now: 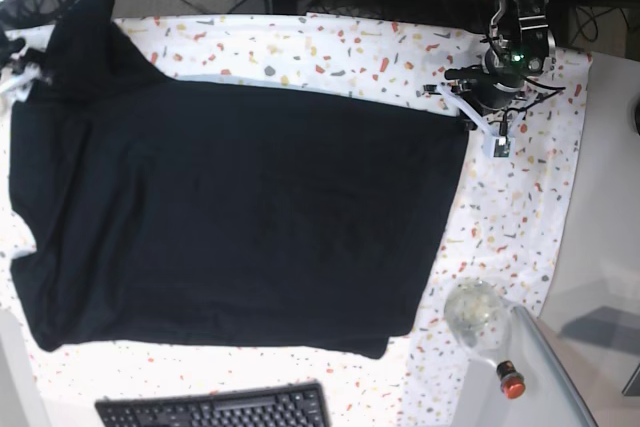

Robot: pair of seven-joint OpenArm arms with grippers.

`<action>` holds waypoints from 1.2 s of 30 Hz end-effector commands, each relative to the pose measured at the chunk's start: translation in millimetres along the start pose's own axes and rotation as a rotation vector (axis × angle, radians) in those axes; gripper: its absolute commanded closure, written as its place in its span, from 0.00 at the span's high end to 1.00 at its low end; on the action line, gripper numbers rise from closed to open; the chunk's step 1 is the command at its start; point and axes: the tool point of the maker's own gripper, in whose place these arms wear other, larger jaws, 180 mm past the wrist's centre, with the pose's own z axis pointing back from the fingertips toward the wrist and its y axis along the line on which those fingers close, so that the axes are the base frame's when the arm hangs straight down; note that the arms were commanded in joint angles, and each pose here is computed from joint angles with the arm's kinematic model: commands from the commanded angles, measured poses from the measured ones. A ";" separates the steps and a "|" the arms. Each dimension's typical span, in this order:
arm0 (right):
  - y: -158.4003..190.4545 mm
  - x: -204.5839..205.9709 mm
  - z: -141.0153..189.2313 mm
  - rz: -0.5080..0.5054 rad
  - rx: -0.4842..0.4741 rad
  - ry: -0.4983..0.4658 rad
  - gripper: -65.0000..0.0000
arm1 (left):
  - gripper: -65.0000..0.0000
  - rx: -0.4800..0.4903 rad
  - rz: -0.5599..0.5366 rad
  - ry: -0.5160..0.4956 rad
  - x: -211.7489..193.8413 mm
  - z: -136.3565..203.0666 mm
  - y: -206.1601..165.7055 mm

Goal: Layout the t-shirt on the table in an organized manner, then fold the t-shirt properly
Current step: 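Grasp the shirt's edge with both grippers and pull it taut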

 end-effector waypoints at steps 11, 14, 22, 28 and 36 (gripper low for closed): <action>-14.5 -33.5 -65.7 -0.112 0.064 0.142 0.58 | 0.00 0.010 -0.001 -0.040 12.1 1.9 4.8; -9.2 -39.4 -67.4 -0.109 0.078 0.157 0.58 | 0.00 0.012 0.000 -0.040 12.2 2.1 5.8; -5.0 -42.2 -67.8 -0.123 0.088 0.153 0.28 | 0.00 0.014 0.001 -0.037 11.2 2.3 6.4; -14.1 -46.2 -50.7 -0.157 0.080 0.146 0.00 | 0.00 0.015 -0.004 -0.015 -3.2 8.6 6.6; -22.3 -47.0 -21.4 -0.118 0.025 0.143 0.00 | 0.00 0.030 -0.024 -0.035 -7.4 30.1 6.2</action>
